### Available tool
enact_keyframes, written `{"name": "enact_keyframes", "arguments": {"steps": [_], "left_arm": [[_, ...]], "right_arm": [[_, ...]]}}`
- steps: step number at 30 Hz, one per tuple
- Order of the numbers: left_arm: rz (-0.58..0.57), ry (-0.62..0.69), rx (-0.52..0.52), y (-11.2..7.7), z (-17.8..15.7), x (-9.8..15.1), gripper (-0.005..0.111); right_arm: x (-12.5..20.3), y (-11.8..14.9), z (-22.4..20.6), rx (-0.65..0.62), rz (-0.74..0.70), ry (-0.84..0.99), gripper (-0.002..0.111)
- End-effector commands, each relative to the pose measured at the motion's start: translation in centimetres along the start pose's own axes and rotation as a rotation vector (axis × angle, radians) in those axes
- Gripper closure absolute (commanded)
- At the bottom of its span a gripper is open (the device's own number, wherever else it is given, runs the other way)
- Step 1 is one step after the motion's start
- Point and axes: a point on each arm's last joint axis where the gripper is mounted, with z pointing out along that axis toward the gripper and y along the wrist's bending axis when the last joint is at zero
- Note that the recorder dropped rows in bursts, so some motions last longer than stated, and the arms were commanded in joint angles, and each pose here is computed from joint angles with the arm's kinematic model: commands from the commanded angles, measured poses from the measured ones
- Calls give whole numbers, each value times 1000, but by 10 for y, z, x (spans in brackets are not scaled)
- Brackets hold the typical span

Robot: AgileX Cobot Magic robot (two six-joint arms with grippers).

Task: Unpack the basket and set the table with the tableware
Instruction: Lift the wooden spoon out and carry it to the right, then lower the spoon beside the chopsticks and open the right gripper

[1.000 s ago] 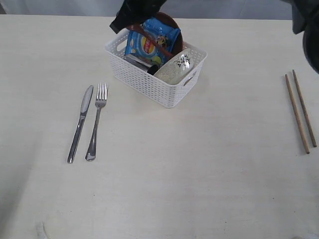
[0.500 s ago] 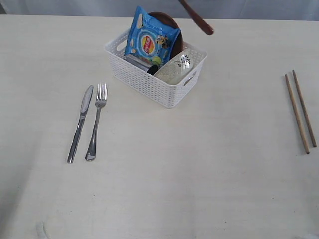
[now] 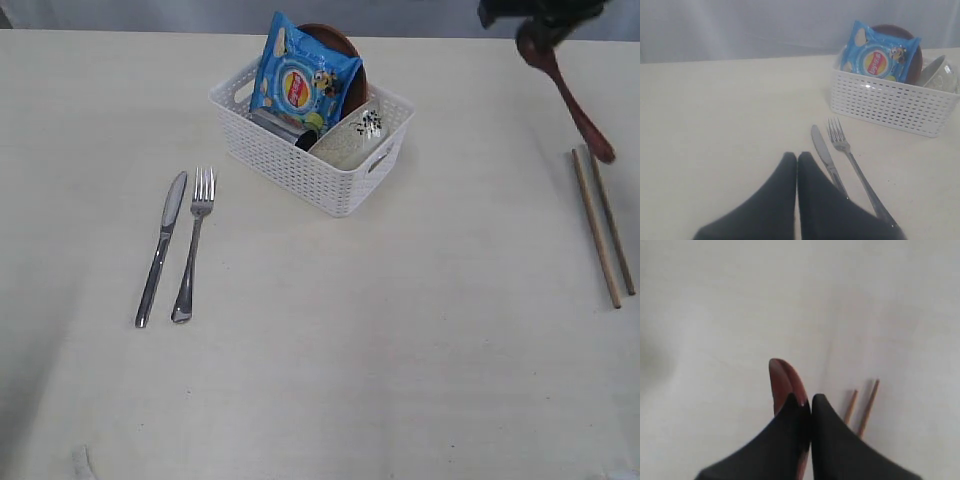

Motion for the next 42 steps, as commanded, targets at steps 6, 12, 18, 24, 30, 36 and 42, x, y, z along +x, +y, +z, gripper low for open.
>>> {"name": "enact_keyframes", "arguments": {"steps": [6, 12, 18, 24, 30, 36, 42], "left_arm": [[1, -1, 4, 0, 0, 1, 107], [1, -1, 4, 0, 0, 1, 107], [1, -1, 4, 0, 0, 1, 107], [1, -1, 4, 0, 0, 1, 107], [1, -1, 4, 0, 0, 1, 107], [3, -1, 4, 0, 0, 1, 107], [3, -1, 4, 0, 0, 1, 107]], "right_arm": [[101, -88, 92, 31, 271, 142, 109], [143, -122, 117, 41, 434, 101, 109], [144, -109, 134, -28, 404, 122, 109], [140, -101, 135, -73, 433, 108, 109], [136, -95, 134, -149, 457, 80, 109], [137, -95, 134, -150, 436, 80, 108], [137, -95, 134, -150, 436, 80, 108]]}}
